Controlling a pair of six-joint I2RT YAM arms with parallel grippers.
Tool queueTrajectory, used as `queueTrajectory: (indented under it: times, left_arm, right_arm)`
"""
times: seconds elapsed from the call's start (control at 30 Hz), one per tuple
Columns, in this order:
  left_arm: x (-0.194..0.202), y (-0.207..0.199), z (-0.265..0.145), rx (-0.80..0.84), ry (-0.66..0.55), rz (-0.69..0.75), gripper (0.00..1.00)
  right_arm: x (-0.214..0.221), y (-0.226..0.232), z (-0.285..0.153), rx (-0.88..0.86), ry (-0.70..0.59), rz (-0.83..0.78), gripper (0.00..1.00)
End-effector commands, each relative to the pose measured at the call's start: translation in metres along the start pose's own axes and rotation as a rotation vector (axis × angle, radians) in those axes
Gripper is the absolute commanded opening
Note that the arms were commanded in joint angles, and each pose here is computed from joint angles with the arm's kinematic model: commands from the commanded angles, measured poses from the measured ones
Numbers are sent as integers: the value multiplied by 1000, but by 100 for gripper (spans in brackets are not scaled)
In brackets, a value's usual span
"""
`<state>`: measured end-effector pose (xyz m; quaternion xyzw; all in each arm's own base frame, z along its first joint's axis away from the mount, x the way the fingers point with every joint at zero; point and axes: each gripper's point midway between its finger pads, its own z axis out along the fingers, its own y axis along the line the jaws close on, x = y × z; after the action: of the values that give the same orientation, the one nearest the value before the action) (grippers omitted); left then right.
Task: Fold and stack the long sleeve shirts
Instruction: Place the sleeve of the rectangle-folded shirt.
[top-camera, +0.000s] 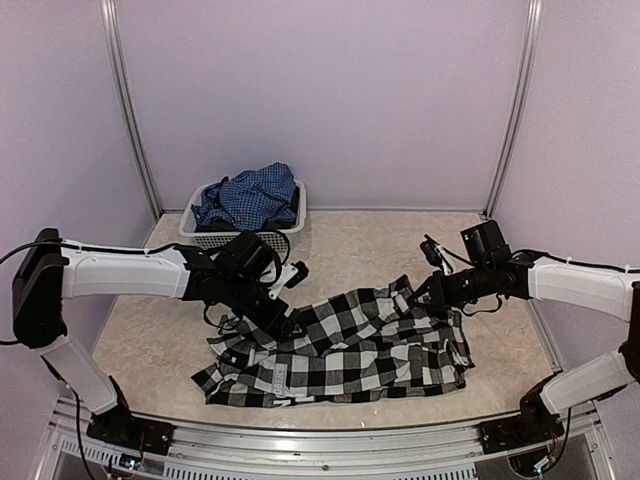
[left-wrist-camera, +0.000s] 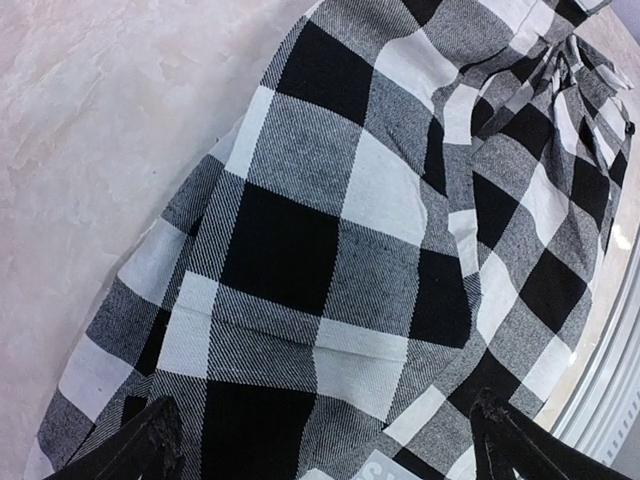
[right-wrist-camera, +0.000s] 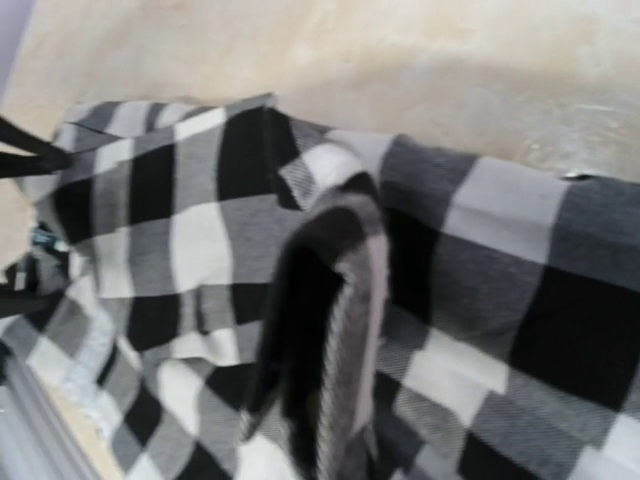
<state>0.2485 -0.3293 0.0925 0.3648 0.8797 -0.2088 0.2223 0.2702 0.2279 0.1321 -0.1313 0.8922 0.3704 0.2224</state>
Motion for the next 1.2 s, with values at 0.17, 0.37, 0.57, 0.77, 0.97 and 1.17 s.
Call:
queueTrajectory:
  times: [0.17, 0.37, 0.57, 0.77, 0.97, 1.17]
  left_arm:
    - [2, 13, -5, -91, -3, 63, 95]
    - [3, 14, -2, -98, 6, 73, 95]
    - [11, 20, 3, -133, 42, 69, 96]
    - [30, 35, 14, -227, 126, 74, 95]
    - [47, 48, 19, -308, 186, 87, 95]
    - [58, 55, 27, -376, 236, 116, 96]
  right_arm:
    - [1, 1, -19, -9, 6, 42, 0]
    - [16, -31, -12, 71, 54, 83, 0]
    - [22, -52, 5, 116, 93, 79, 0]
    - [23, -75, 20, 187, 119, 65, 0]
    - [18, -82, 11, 271, 116, 21, 42]
    - [4, -59, 5, 297, 86, -82, 81]
